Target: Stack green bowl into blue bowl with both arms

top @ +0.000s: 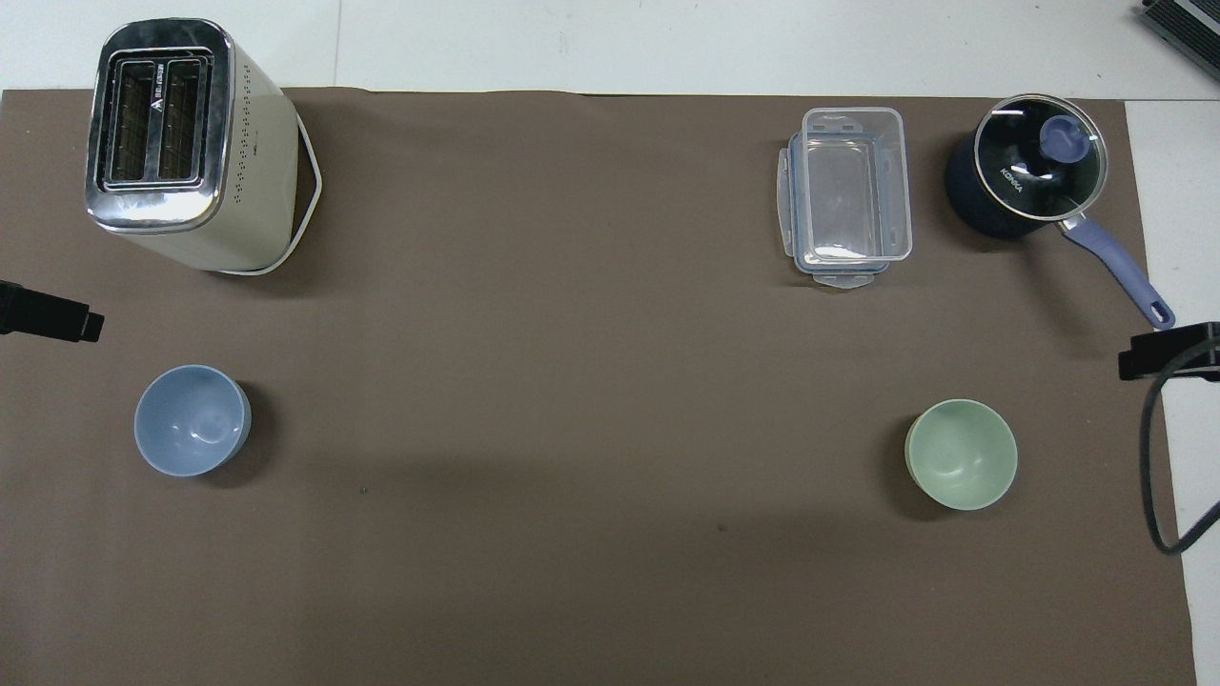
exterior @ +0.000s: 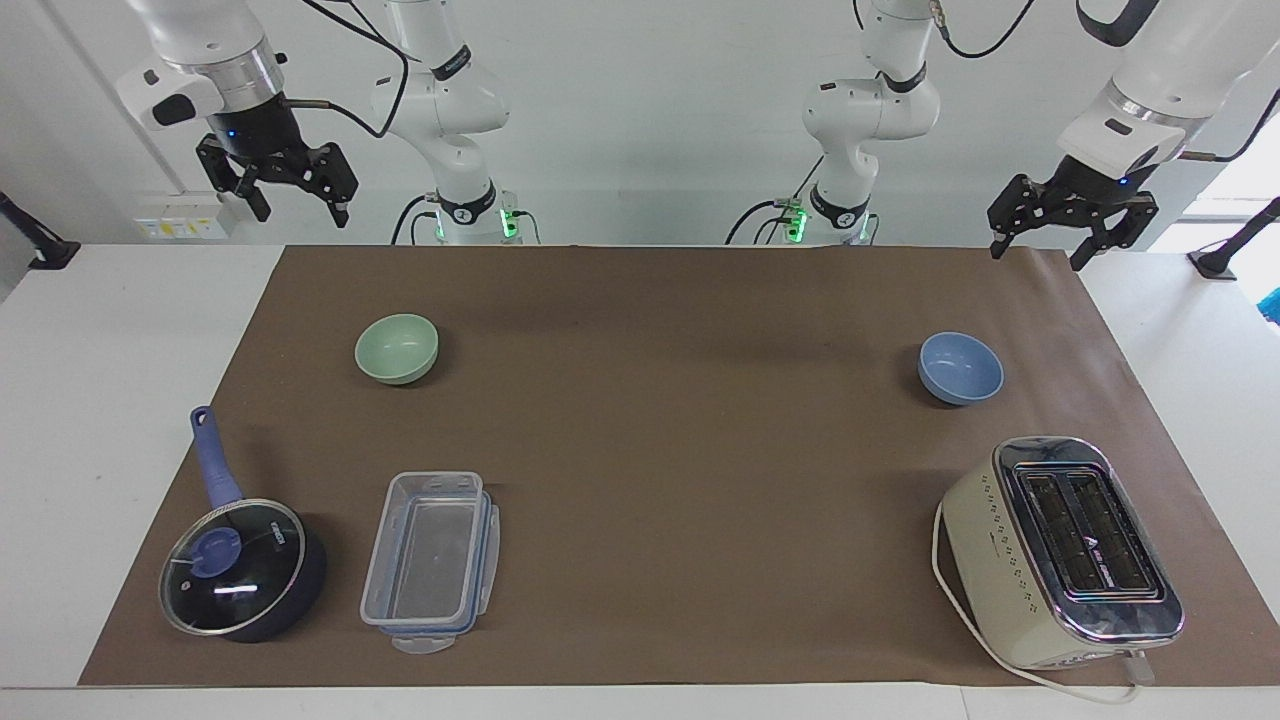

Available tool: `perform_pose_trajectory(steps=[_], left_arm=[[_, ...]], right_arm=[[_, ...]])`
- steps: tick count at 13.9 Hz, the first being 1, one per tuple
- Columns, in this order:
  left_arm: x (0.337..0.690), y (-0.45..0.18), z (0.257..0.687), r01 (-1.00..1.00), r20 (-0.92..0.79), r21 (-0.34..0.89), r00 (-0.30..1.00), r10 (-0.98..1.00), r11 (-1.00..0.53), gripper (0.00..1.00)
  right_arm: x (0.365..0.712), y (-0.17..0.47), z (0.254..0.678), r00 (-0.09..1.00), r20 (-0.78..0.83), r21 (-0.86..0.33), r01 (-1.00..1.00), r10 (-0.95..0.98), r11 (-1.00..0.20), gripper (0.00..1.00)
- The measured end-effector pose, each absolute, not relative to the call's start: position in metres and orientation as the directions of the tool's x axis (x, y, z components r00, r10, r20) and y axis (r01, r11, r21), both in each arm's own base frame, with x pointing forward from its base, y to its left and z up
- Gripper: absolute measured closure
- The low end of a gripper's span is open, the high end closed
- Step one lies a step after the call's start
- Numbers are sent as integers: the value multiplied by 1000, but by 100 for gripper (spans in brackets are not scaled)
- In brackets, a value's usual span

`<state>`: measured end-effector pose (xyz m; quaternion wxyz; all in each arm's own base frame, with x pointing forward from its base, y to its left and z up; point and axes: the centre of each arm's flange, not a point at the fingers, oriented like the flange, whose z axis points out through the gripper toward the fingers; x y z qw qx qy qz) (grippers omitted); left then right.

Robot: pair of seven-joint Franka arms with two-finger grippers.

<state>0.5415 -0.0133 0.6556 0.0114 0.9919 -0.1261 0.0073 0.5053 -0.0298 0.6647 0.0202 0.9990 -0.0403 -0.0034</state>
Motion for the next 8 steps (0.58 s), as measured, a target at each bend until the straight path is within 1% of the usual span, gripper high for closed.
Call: perform_pose_trajectory(steps=[8], left_arm=[[541,-14,656,-251,15,21,968,-251,-968,0]], right_arm=[[505,-30,665,997,-5,41,-81,-81,-996,0]])
